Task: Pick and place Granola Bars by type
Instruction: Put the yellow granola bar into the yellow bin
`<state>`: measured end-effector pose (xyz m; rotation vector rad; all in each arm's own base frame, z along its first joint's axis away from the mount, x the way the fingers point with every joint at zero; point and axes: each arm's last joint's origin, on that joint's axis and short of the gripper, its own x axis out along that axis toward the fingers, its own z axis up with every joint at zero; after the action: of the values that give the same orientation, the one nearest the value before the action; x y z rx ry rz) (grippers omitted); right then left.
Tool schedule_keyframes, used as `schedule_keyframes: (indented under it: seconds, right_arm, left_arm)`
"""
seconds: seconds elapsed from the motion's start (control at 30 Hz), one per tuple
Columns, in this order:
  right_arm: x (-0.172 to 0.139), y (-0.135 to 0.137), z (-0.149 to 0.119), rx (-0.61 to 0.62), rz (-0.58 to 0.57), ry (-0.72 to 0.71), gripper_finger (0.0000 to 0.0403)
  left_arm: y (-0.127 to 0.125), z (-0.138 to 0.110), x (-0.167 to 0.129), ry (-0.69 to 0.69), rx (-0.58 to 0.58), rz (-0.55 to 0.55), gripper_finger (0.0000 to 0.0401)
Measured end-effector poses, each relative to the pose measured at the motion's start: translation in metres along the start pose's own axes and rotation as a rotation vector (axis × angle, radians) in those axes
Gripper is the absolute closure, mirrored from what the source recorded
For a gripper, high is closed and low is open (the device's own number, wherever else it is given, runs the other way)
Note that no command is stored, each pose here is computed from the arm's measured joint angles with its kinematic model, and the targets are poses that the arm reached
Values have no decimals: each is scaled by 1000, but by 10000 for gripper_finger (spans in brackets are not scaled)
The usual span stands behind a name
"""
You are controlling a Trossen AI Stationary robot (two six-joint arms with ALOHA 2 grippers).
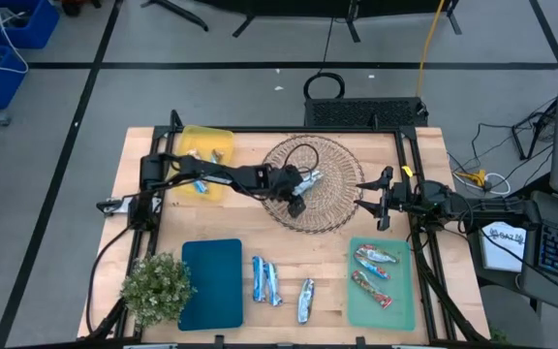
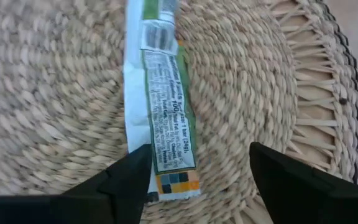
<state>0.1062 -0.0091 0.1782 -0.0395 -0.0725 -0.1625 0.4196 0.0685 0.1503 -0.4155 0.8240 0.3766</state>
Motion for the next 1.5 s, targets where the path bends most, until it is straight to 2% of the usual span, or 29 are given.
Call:
schedule_keyframes:
  seconds: [0.17, 0.53, 0.73, 0.9, 1.07, 1.27, 1.37, 1.5]
  right_arm:
    - [0, 0, 0, 0, 0, 0, 190]
    - [0, 0, 0, 0, 0, 0, 190]
    - [0, 0, 0, 0, 0, 0, 190]
    - [0, 0, 0, 0, 0, 0, 190]
    - [0, 0, 0, 0, 0, 0, 190]
    - [0, 0, 0, 0, 0, -1, 190]
    - [0, 0, 0, 0, 0, 0, 190]
    - [0, 0, 0, 0, 0, -1, 190]
  left_arm:
    - [0, 2, -2, -10, 34, 11, 127]
    - [7, -3, -3, 5, 96, 188, 158]
    - [7, -3, -3, 2, 138, 204, 164]
    - [11, -2, -3, -13, 193, 266, 164]
    - [21, -3, 5, 15, 177, 259, 164]
    - [27, -7, 17, 57, 158, 171, 167]
    - [25, -9, 17, 74, 169, 159, 190]
    - [20, -9, 13, 77, 209, 144, 269]
